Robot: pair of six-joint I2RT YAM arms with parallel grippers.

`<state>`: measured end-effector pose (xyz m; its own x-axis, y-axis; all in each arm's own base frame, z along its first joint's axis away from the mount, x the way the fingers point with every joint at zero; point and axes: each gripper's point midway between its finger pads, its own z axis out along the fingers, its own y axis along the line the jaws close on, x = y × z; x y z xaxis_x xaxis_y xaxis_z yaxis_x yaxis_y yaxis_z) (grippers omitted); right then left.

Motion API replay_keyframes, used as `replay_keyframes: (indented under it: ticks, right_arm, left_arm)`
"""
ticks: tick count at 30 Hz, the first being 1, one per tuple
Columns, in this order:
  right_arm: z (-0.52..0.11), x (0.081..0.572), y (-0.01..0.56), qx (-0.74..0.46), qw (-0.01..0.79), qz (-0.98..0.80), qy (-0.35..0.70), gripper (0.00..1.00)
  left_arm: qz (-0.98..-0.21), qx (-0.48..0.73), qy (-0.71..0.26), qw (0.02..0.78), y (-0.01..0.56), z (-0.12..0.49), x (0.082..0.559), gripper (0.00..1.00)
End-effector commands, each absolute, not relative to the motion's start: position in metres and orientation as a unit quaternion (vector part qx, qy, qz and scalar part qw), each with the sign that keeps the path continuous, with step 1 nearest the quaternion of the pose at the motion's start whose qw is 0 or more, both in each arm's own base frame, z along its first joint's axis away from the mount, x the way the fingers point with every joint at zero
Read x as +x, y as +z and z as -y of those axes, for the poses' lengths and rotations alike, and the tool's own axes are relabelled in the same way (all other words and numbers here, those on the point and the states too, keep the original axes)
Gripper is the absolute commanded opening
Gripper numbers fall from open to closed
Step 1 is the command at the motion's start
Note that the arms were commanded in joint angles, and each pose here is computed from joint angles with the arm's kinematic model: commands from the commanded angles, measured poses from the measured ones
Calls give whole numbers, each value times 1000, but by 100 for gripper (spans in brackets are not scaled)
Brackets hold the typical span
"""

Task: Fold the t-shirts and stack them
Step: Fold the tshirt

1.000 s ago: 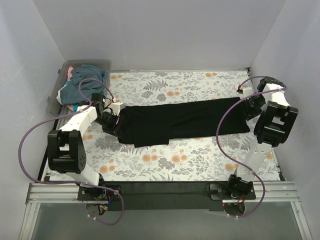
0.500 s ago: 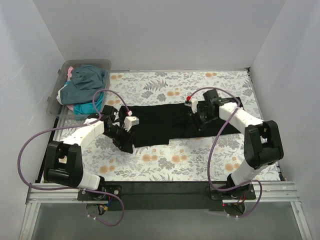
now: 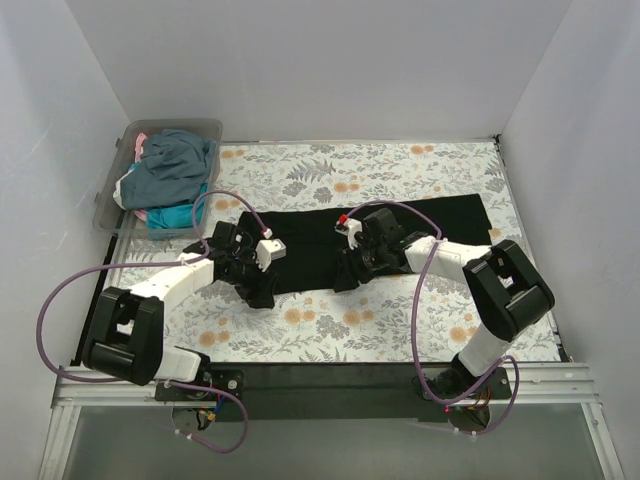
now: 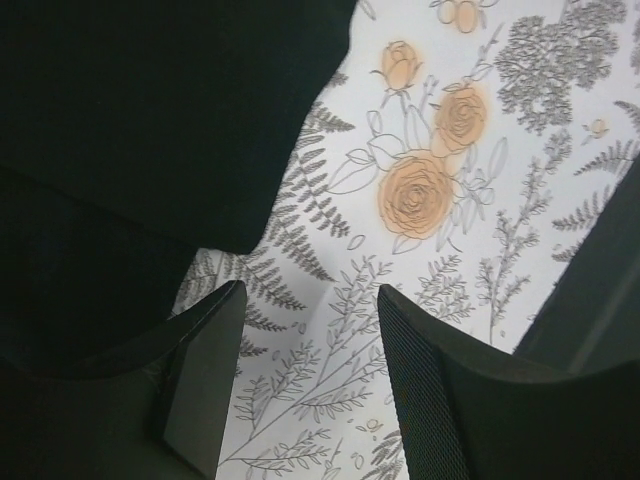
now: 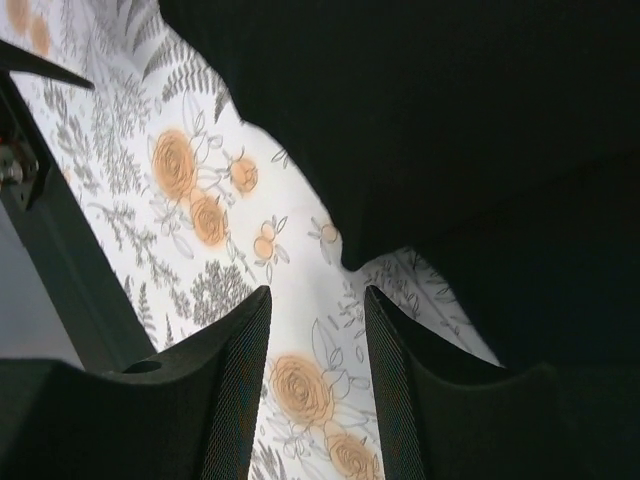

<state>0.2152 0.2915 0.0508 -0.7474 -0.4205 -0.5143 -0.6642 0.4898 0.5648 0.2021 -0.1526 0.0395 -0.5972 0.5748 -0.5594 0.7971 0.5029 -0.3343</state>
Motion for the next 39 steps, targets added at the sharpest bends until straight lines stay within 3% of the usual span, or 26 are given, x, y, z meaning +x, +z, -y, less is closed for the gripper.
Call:
replay_keyframes:
  ticks: [1,8,16,18,20,21,23,24,25,39]
  right_arm:
    - [-305,234,50,-292,192,-849,395,49]
    - [-312,232,37,-280,173,-858,396,48]
    - [-313,229,24,-273,156,-863,396,41]
    - [-314,230,25,-274,158,-862,397,37]
    - [-315,231,28,-276,159,-860,400,24]
    - [-316,229,29,-278,157,-857,405,20]
    - [-318,230,35,-281,160,-853,410,9]
    - [-319,231,39,-284,163,-850,413,6]
    - [-321,232,46,-287,169,-846,416,1]
    - [-333,244,106,-320,227,-802,450,1]
  left_arm:
    - [-846,414,-263,209,30,157,214,55]
    - [-857,415,-206,225,14,155,222,54]
    - [-867,405,-185,223,3,157,226,46]
    - [-869,403,-184,221,0,159,225,39]
    - [-870,404,-182,217,-2,160,224,32]
    - [-871,403,-181,215,-2,160,224,21]
    - [-872,401,-181,214,0,161,224,11]
    - [-872,402,-182,214,3,161,224,1]
    - [-871,401,-182,218,7,161,225,0]
    - [-852,384,-235,266,85,185,234,0]
